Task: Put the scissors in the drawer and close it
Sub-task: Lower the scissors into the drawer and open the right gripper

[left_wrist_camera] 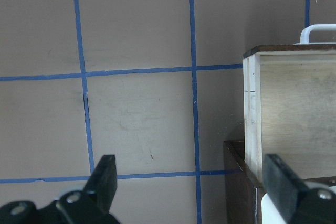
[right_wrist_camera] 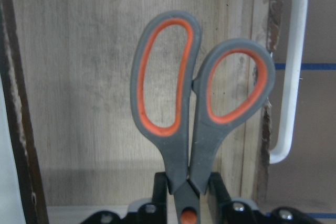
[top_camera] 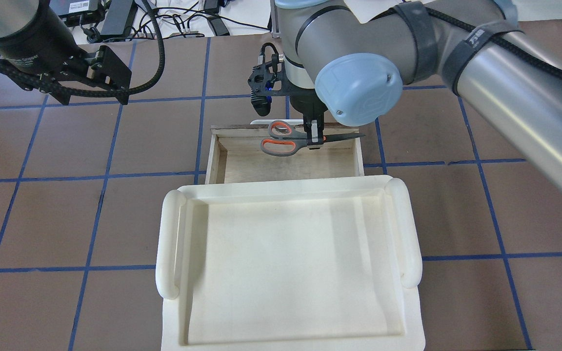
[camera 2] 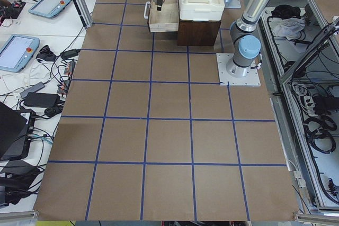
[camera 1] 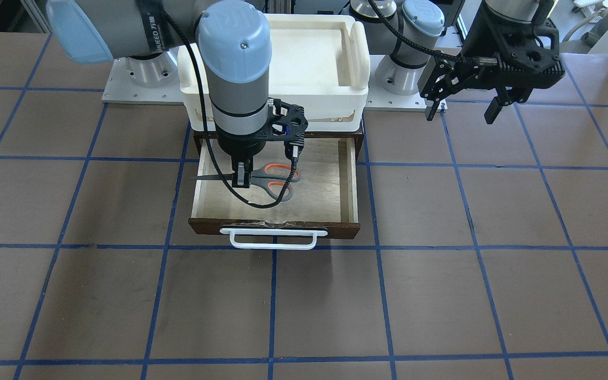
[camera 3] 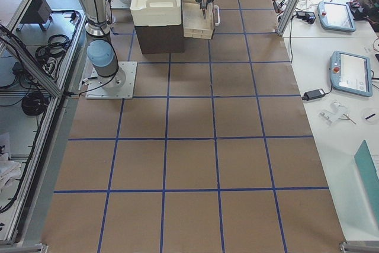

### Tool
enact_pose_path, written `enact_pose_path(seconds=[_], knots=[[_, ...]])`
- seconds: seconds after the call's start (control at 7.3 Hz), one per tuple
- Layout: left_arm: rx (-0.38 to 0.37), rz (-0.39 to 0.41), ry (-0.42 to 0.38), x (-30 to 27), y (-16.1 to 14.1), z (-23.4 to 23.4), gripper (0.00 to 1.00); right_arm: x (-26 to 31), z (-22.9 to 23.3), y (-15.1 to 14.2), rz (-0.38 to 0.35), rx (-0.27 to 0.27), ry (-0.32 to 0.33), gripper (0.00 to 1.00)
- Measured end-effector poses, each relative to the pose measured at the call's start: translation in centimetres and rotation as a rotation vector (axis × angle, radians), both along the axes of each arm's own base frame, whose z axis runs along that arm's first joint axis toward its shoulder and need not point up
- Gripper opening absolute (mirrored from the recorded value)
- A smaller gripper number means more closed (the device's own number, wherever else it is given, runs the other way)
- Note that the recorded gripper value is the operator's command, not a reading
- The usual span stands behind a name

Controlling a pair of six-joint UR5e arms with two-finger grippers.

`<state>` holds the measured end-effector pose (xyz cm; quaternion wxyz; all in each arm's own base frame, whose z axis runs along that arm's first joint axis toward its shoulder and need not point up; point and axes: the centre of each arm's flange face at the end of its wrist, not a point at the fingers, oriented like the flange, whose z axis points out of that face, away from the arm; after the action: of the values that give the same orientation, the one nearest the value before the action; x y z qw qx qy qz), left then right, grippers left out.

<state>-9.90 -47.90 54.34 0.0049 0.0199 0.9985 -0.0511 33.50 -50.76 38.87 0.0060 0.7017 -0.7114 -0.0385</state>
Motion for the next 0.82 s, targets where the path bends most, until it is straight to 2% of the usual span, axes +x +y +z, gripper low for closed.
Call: enact_pose_path(seconds=[0.41,0.68,0.82], knots=[[0.008,0.002,-0.003,0.1,-0.2,-0.4,1.0,2.1,-1.7,0.5,-0.009,0.015,-0.006,0.0],[0.011,0.002,-0.004,0.1,-0.4,-0.5,1.0,3.3,-2.5,0.7,0.013,0.018,-0.012,0.0],[0.011,0.001,-0.004,0.1,-0.4,-0.5,1.0,4.5,-3.1,1.1,0.032,0.013,-0.014,0.14]])
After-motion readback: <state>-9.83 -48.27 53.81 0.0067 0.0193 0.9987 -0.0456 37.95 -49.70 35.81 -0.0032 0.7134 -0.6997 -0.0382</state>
